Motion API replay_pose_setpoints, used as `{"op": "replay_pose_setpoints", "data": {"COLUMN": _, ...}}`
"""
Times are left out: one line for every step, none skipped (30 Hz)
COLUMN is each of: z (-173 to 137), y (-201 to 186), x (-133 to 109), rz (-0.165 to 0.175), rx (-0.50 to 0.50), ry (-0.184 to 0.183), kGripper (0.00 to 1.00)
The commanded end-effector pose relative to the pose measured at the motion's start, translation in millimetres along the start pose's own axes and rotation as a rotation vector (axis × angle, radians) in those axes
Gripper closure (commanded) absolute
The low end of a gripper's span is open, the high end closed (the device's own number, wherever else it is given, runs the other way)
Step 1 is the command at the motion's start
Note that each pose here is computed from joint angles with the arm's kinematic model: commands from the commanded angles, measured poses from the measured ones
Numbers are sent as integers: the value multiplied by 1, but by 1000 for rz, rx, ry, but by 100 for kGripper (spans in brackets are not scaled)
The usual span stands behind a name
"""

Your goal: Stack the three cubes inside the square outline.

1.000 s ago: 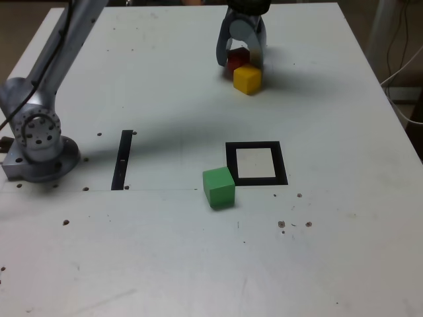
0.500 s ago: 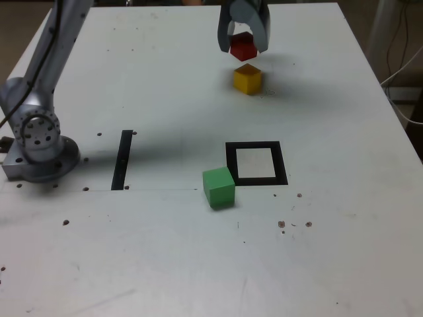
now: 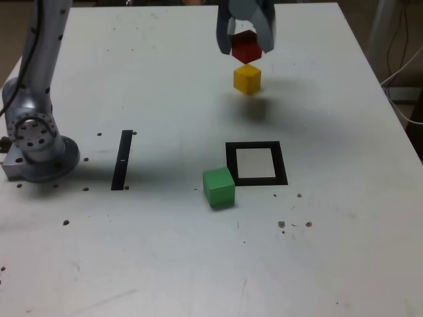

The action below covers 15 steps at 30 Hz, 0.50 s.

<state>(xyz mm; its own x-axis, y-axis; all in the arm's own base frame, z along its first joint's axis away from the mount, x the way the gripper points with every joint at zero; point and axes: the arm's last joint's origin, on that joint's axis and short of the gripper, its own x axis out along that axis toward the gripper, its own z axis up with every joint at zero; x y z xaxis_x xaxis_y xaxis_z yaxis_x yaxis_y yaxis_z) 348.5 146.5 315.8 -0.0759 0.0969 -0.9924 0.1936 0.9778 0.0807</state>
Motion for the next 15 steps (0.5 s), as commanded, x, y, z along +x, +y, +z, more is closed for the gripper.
{"op": "replay_pose_setpoints", "data": {"z": 0, "y": -17, "x": -3, "rz": -10, "rx": -6, "ry": 2, "kGripper": 61}}
{"op": "replay_pose_setpoints", "data": {"z": 1, "y": -23, "x": -3, "rz": -13, "rx": -7, "ry": 4, "kGripper": 61}}
{"op": "replay_pose_setpoints", "data": {"z": 2, "y": -28, "x": -3, "rz": -15, "rx": -7, "ry": 6, "kGripper": 61}}
{"op": "replay_pose_setpoints", "data": {"z": 3, "y": -34, "x": -3, "rz": -16, "rx": -6, "ry": 7, "kGripper": 61}}
{"op": "replay_pose_setpoints", "data": {"z": 4, "y": -39, "x": -3, "rz": -17, "rx": -6, "ry": 9, "kGripper": 61}}
{"op": "replay_pose_setpoints", "data": {"z": 5, "y": -45, "x": -4, "rz": -17, "rx": -5, "ry": 10, "kGripper": 61}}
{"op": "replay_pose_setpoints", "data": {"z": 5, "y": -50, "x": -4, "rz": -17, "rx": -4, "ry": 12, "kGripper": 61}}
{"op": "replay_pose_setpoints", "data": {"z": 6, "y": -55, "x": -4, "rz": -16, "rx": -4, "ry": 13, "kGripper": 61}}
{"op": "replay_pose_setpoints", "data": {"z": 7, "y": -60, "x": -4, "rz": -16, "rx": -4, "ry": 14, "kGripper": 61}}
{"op": "replay_pose_setpoints", "data": {"z": 7, "y": -66, "x": -5, "rz": -15, "rx": -4, "ry": 14, "kGripper": 61}}
{"op": "replay_pose_setpoints", "data": {"z": 8, "y": -72, "x": -5, "rz": -15, "rx": -5, "ry": 15, "kGripper": 61}}
{"op": "replay_pose_setpoints", "data": {"z": 8, "y": -78, "x": -5, "rz": -15, "rx": -7, "ry": 15, "kGripper": 61}}
{"op": "replay_pose_setpoints", "data": {"z": 9, "y": -83, "x": -5, "rz": -15, "rx": -8, "ry": 16, "kGripper": 61}}
{"op": "replay_pose_setpoints", "data": {"z": 10, "y": -89, "x": -4, "rz": -15, "rx": -9, "ry": 16, "kGripper": 61}}
{"op": "replay_pose_setpoints", "data": {"z": 11, "y": -94, "x": -4, "rz": -17, "rx": -10, "ry": 17, "kGripper": 61}}
